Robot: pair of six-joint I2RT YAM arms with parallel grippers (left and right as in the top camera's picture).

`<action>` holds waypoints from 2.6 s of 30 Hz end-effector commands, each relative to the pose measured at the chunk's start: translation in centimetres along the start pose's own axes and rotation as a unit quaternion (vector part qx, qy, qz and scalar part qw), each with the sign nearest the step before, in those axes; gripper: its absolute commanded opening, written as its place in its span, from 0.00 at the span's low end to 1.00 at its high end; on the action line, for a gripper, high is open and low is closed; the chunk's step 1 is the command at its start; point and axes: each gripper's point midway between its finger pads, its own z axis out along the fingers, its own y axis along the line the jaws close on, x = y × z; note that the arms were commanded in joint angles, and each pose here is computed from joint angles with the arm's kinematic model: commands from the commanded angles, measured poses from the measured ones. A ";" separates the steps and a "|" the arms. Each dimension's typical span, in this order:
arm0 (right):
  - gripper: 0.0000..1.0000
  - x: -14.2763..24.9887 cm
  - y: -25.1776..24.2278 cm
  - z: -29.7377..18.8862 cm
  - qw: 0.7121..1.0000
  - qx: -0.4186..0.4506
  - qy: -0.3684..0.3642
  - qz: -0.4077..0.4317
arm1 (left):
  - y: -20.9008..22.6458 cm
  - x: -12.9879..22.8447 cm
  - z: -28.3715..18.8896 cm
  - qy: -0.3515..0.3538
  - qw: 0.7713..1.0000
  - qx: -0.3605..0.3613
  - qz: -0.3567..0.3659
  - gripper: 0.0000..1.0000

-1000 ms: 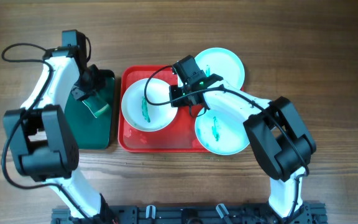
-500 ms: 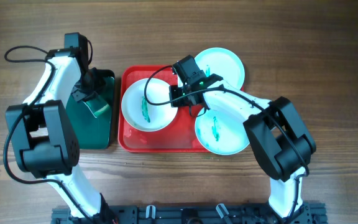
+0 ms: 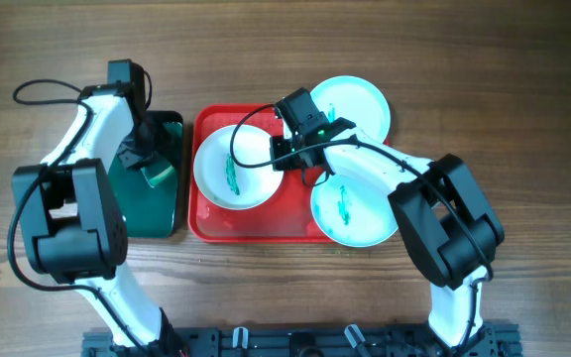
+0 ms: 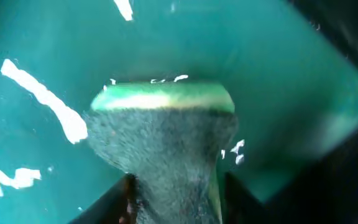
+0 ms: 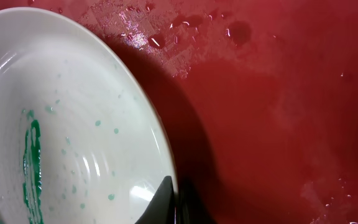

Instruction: Clean dirty plates on tray and stack at the side

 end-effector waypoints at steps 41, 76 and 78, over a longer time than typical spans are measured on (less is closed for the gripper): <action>0.04 1.5 0.1 0.9 0.999 -0.020 0.037 0.014 | -4.2 1.2 -10.5 -0.042 0.984 0.144 0.097 0.04; 0.04 2.7 1.3 -0.6 0.984 -0.146 0.099 0.028 | -7.8 9.8 -1.9 -0.037 0.985 0.072 0.150 0.04; 0.04 2.8 1.3 -0.6 0.984 -0.146 0.099 0.026 | -7.2 10.0 -1.2 -0.039 0.986 0.063 0.150 0.04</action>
